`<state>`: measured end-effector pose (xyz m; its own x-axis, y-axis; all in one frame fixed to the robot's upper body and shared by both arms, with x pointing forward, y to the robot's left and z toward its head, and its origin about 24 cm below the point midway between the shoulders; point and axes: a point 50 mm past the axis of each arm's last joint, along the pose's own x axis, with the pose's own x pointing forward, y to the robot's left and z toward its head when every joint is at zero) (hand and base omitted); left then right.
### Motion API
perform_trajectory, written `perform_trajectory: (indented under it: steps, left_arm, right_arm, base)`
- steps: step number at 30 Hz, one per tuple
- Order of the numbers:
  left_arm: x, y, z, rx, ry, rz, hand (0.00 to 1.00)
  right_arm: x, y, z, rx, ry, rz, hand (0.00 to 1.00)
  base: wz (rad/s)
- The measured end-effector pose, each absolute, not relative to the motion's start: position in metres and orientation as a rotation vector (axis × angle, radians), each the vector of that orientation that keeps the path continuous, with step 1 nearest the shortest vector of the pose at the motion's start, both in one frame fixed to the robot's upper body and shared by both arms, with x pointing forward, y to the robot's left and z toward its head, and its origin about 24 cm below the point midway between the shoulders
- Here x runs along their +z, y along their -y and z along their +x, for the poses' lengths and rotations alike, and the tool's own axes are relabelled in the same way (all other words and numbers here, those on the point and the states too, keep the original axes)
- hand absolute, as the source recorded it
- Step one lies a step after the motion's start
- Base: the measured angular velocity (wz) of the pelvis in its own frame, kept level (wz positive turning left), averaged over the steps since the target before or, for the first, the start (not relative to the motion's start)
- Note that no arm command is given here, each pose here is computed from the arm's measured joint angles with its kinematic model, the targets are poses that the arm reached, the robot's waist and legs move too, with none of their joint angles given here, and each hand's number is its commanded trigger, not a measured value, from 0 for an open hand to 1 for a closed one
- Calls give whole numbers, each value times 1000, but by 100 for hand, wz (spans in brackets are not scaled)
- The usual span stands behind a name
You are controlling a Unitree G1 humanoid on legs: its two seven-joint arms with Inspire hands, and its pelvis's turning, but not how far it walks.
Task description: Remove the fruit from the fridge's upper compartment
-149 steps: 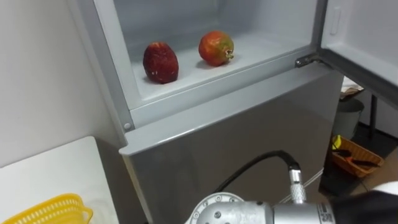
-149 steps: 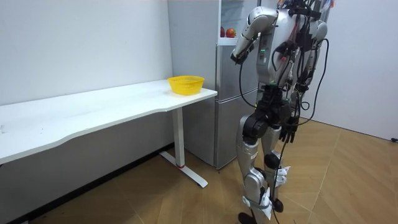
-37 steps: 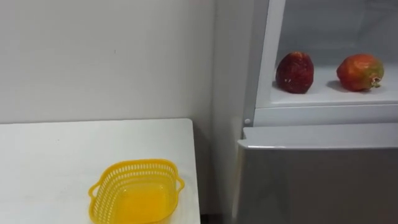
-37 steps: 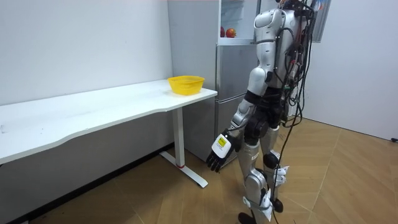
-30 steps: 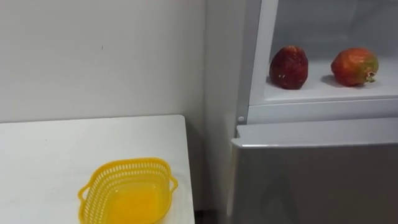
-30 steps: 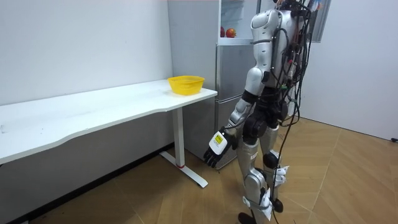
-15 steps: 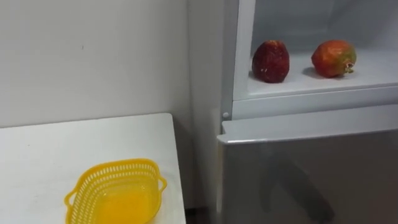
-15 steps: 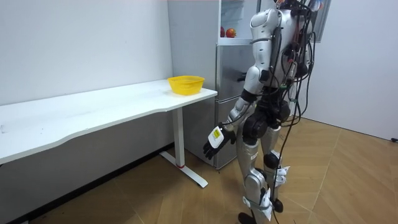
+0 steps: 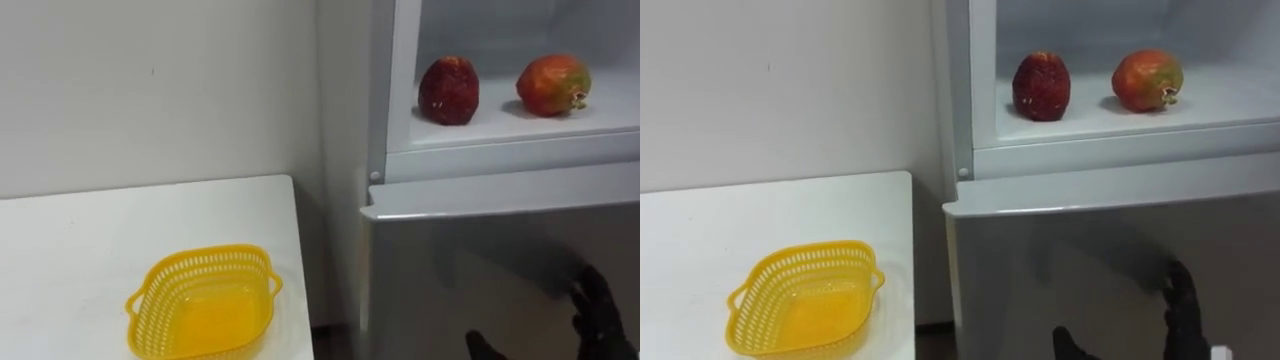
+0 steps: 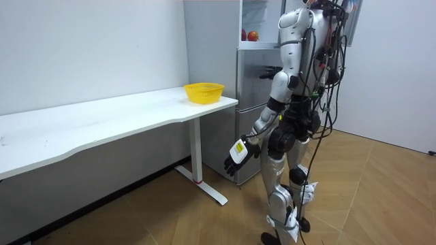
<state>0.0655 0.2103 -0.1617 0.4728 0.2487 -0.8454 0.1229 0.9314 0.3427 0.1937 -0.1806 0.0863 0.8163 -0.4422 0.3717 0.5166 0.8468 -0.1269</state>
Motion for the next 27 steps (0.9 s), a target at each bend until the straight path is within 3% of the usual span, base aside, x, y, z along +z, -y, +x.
perform_trajectory:
  steps: [12, 27]
  left_arm:
    - [-161, -224, 63, 111, -1102, 418, 0]
    - [-161, -225, 60, 104, -1122, 415, 0]
  right_arm:
    - [154, 152, 202, -447, 788, -312, 0]
    - [162, 159, 203, -426, 855, -357, 0]
  base:
    - [0]
    - [5]
